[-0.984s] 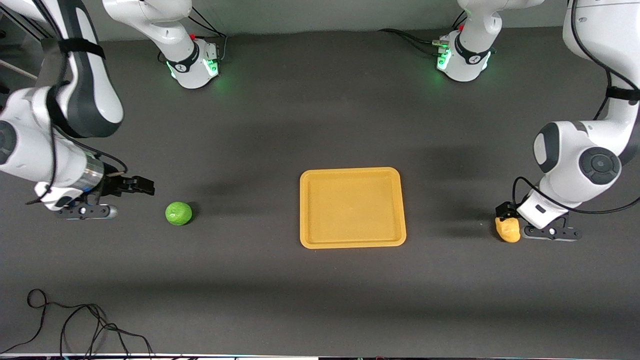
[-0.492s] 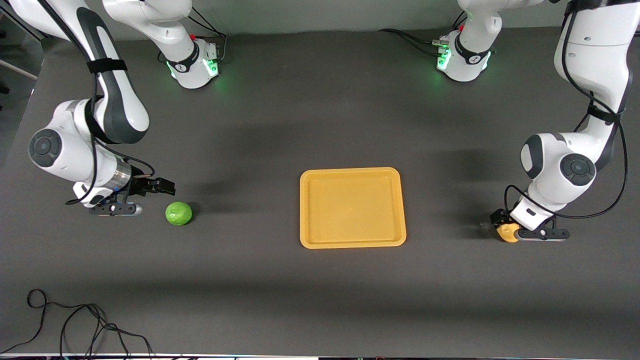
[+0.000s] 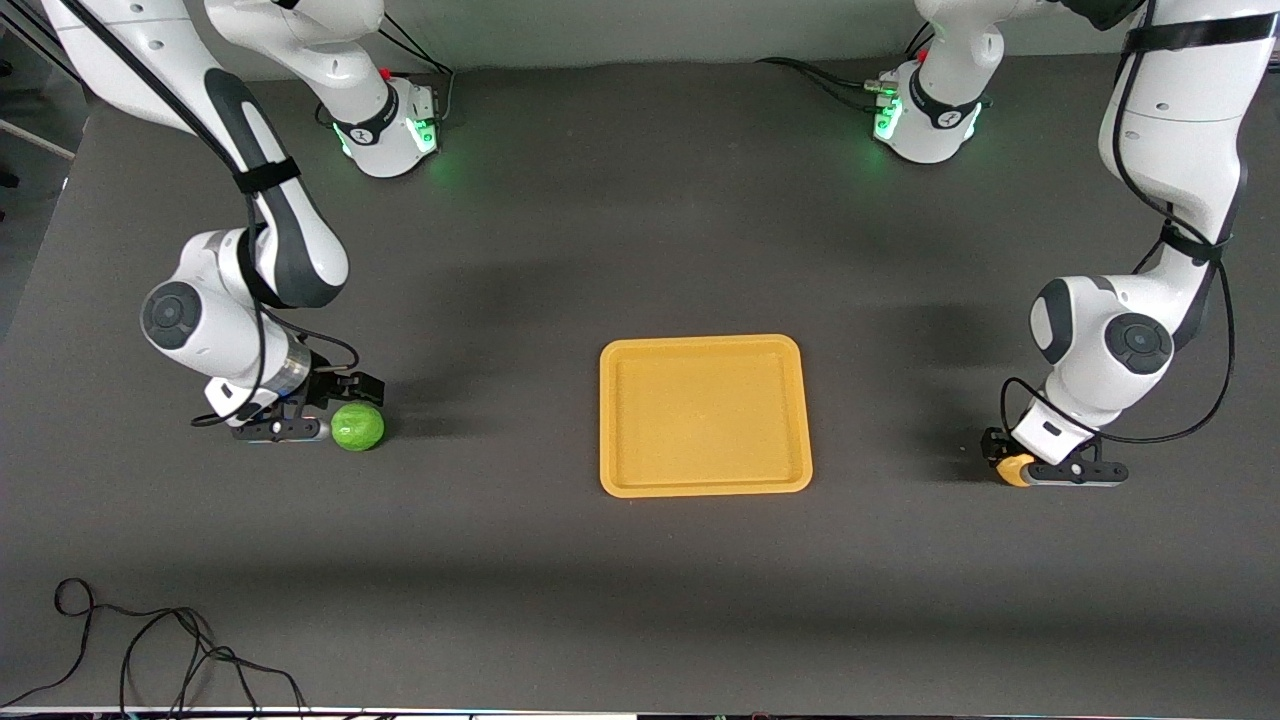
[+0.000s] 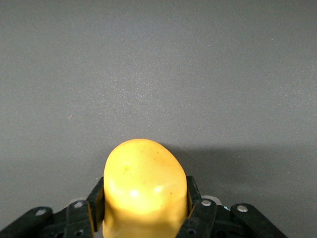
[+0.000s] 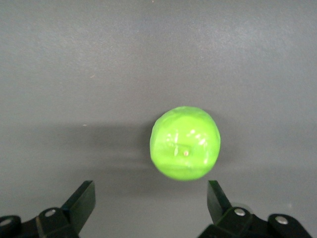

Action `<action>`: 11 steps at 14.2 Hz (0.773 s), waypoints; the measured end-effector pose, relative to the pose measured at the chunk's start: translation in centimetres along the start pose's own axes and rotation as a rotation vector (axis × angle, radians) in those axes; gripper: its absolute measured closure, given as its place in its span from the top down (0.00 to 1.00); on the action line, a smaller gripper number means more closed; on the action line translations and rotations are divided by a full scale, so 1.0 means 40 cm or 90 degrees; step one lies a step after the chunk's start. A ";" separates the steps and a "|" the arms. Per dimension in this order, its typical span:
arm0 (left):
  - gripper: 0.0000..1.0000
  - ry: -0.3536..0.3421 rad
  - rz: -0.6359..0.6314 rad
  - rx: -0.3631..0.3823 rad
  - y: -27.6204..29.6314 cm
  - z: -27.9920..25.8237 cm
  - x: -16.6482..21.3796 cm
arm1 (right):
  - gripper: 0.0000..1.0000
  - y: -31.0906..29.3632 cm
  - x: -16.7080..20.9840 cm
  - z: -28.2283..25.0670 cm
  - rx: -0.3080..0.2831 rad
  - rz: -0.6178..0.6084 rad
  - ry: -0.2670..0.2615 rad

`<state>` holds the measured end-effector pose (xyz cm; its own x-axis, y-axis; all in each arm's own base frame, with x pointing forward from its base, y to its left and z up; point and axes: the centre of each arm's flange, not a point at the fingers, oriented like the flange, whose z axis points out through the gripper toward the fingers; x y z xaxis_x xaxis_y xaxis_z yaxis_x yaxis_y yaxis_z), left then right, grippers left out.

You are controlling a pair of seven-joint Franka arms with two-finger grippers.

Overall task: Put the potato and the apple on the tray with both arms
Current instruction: 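Close the right gripper on the apple while the left gripper grips the potato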

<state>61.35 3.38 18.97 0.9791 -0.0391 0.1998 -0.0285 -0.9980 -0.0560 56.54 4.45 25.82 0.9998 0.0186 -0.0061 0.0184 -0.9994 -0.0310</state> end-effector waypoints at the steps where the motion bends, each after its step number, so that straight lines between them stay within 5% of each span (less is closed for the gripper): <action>1: 0.65 0.000 0.000 0.000 0.000 -0.005 0.003 | 1.00 0.003 0.002 0.016 -0.019 -0.020 0.003; 11: 0.65 -0.097 -0.059 0.018 0.149 -0.447 0.136 | 0.97 0.042 0.017 0.113 -0.044 0.014 0.030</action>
<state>62.92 -3.67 37.22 0.9964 0.0637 0.0554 0.0676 -0.9952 -0.0715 57.22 2.91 21.24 0.9992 -0.0037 0.0404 -0.0052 -0.9993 0.0369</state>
